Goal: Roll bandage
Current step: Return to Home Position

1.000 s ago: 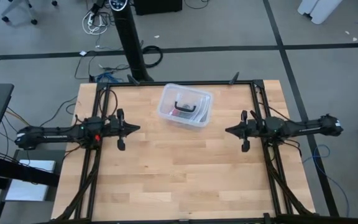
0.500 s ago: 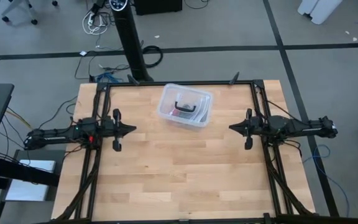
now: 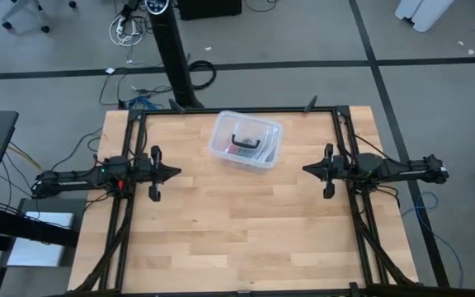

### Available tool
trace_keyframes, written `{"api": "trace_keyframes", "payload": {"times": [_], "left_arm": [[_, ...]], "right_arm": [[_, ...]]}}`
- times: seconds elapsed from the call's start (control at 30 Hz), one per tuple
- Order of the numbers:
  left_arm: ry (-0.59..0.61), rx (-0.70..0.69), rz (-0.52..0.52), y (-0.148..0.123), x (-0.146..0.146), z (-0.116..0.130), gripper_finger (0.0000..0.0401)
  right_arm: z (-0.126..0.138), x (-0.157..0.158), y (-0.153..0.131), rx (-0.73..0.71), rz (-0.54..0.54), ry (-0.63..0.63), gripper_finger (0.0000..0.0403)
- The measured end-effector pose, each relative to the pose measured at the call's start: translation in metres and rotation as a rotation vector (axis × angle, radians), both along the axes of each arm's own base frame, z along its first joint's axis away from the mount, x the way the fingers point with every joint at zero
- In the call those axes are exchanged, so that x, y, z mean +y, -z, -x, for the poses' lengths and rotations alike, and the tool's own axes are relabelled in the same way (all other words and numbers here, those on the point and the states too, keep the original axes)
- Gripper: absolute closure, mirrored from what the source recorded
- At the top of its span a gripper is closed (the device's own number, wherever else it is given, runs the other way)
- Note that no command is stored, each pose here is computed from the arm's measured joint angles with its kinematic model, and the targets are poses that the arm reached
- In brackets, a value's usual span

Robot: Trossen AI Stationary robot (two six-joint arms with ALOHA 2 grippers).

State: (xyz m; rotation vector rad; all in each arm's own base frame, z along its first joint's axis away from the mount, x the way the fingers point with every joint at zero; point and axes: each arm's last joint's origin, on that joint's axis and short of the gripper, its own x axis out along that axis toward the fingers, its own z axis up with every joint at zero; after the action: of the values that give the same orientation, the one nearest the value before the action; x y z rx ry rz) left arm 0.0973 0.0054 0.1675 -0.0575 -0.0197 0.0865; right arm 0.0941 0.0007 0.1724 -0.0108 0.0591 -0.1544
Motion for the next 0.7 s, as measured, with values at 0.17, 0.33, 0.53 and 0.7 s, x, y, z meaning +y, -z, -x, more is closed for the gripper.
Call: {"api": "trace_keyframes", "payload": {"times": [0.17, 0.33, 0.53, 0.7], "left_arm": [[-0.001, -0.035, -0.001, -0.0034, 0.0000, 0.0001, 0.0401], [-0.001, -0.043, -0.002, -0.0041, 0.0000, 0.0001, 0.0401], [-0.001, -0.044, -0.002, -0.0042, 0.0000, 0.0002, 0.0401], [-0.001, -0.046, -0.002, -0.0044, 0.0000, 0.0002, 0.0401]], "right_arm": [[-0.0001, 0.0000, -0.0003, -0.006, 0.000, 0.000, 0.0388], [-0.0003, 0.0000, -0.0008, -0.016, -0.001, 0.000, 0.0390], [-0.0003, 0.0000, -0.0013, -0.022, -0.001, 0.000, 0.0392], [-0.0003, 0.0000, -0.0014, -0.022, 0.000, 0.000, 0.0390]]}}
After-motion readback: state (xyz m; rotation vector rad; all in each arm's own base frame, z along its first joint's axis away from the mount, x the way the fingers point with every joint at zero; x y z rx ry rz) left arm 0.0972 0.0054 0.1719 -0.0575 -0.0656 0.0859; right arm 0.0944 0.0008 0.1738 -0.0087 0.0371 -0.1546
